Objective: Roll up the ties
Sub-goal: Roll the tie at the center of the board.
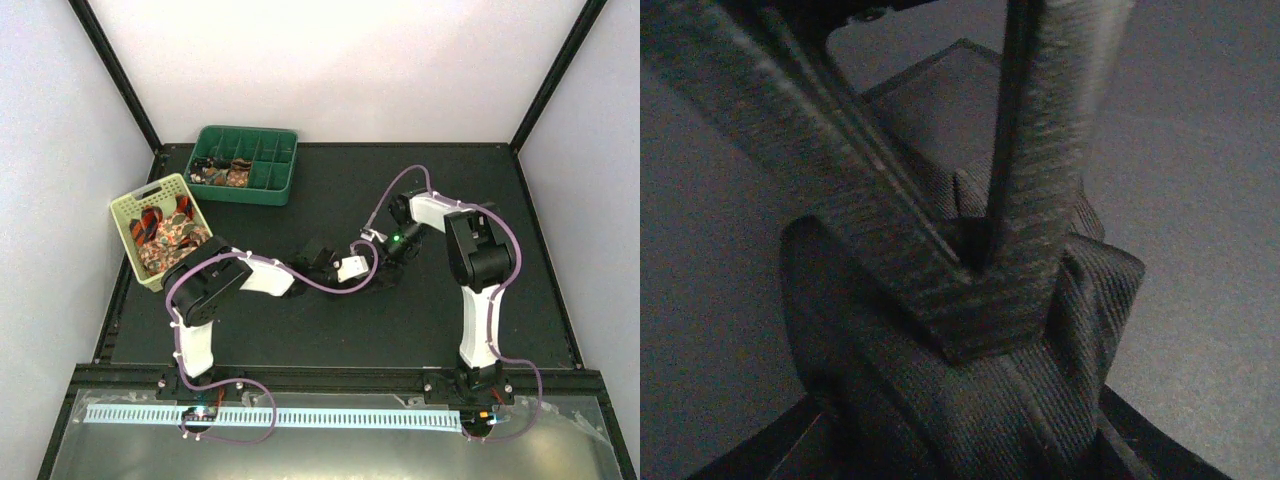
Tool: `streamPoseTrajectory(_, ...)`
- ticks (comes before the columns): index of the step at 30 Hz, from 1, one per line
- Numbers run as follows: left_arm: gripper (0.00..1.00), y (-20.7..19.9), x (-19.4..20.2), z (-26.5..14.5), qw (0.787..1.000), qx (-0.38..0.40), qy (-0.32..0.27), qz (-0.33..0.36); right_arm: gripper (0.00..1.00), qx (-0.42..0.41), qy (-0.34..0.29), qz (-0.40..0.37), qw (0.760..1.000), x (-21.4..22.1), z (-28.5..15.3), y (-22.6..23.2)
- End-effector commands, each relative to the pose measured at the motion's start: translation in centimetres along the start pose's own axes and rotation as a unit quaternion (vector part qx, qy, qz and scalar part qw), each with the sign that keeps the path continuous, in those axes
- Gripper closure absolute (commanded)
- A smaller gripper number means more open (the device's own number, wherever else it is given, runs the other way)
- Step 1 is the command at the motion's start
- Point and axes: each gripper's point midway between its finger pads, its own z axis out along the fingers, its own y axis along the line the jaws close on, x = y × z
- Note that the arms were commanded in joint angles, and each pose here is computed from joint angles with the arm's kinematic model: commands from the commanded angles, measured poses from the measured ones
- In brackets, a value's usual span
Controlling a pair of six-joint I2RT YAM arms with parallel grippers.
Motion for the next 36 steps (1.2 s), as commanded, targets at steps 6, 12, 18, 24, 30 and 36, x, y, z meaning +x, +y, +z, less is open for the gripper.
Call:
streamPoseTrajectory(6,0.16,0.6,-1.5,-1.4,0.997,-0.005,-0.034,-0.075,0.98,0.115,0.017,0.019,0.993,1.2,-0.1,-5.9)
streamPoseTrajectory(12,0.09,0.5,-4.8,-2.2,0.994,0.005,-0.102,-0.049,0.98,0.146,0.019,0.024,0.989,1.2,0.1,-7.6)
streamPoseTrajectory(18,0.07,-0.2,-4.2,-0.9,0.992,0.028,-0.119,-0.041,0.98,0.148,0.029,0.031,0.988,1.5,0.8,-8.3)
streamPoseTrajectory(24,0.07,0.5,-3.8,0.6,0.991,0.021,-0.122,-0.044,0.99,0.147,0.028,0.031,0.988,1.5,1.2,-8.6)
streamPoseTrajectory(30,0.07,0.2,-2.5,1.7,0.993,0.028,-0.108,-0.031,0.98,0.145,0.035,0.007,0.989,0.8,2.1,-8.2)
streamPoseTrajectory(36,0.27,-1.0,-2.3,-0.1,0.992,0.048,-0.112,-0.015,0.99,0.132,0.033,-0.015,0.991,-0.8,3.0,-7.4)
